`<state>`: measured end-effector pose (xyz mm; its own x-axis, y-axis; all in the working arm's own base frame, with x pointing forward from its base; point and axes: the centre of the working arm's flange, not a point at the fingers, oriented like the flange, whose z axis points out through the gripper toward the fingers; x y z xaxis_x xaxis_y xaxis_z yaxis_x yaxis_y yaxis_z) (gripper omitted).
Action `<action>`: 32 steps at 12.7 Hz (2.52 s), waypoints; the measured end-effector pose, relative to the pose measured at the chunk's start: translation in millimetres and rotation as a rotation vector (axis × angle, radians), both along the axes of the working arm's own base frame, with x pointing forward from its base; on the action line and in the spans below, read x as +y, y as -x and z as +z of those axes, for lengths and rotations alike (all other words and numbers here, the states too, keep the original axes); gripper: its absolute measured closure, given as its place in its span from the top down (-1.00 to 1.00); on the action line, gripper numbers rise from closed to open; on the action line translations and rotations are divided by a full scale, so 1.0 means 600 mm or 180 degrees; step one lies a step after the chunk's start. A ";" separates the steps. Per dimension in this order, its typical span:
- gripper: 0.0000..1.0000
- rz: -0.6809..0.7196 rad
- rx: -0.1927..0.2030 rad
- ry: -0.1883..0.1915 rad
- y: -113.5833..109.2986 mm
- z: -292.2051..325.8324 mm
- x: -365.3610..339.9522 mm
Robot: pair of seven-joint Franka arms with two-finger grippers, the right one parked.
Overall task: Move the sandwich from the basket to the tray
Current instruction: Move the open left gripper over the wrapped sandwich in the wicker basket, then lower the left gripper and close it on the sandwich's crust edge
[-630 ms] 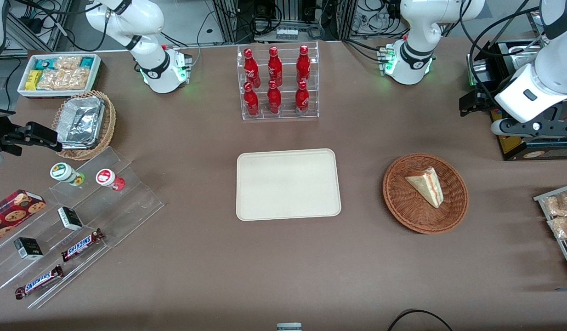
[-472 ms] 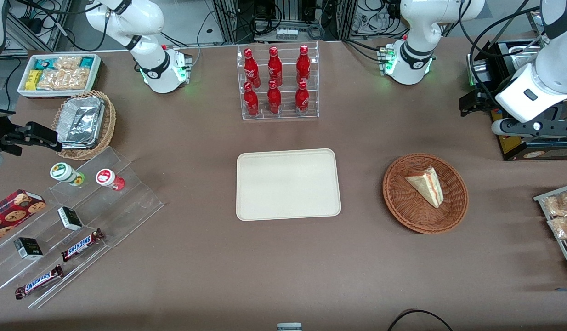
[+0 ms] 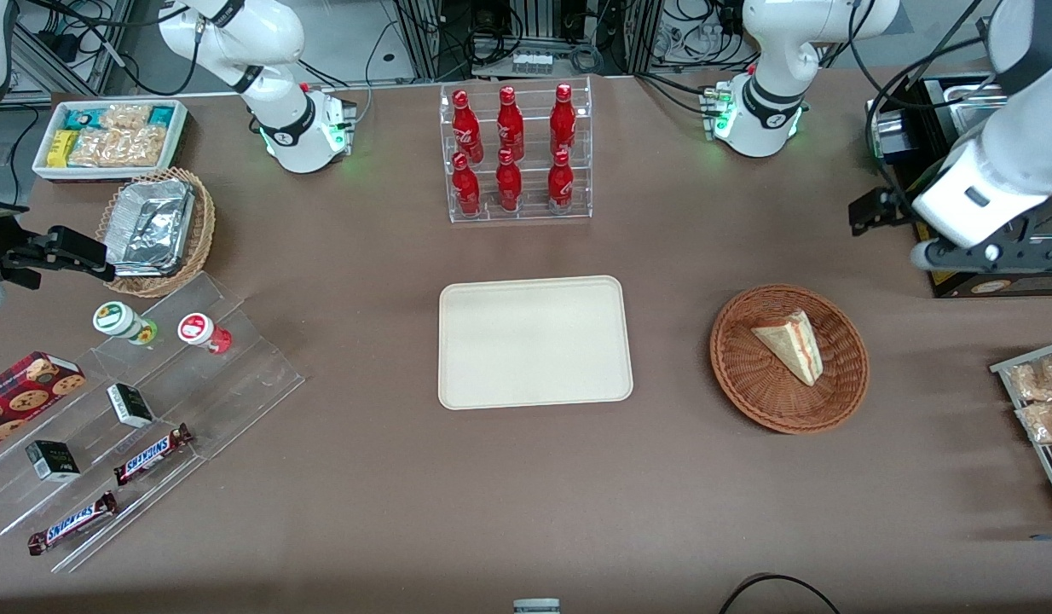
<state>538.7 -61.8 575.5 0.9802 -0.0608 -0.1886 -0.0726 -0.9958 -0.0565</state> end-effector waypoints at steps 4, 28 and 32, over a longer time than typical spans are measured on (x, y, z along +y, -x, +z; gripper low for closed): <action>1.00 0.0120 -0.0015 -0.0035 -0.011 -0.103 0.003; 1.00 0.2485 -0.0664 -0.0114 -0.008 -0.462 0.019; 1.00 0.2484 -0.0649 -0.0099 0.004 -0.521 0.017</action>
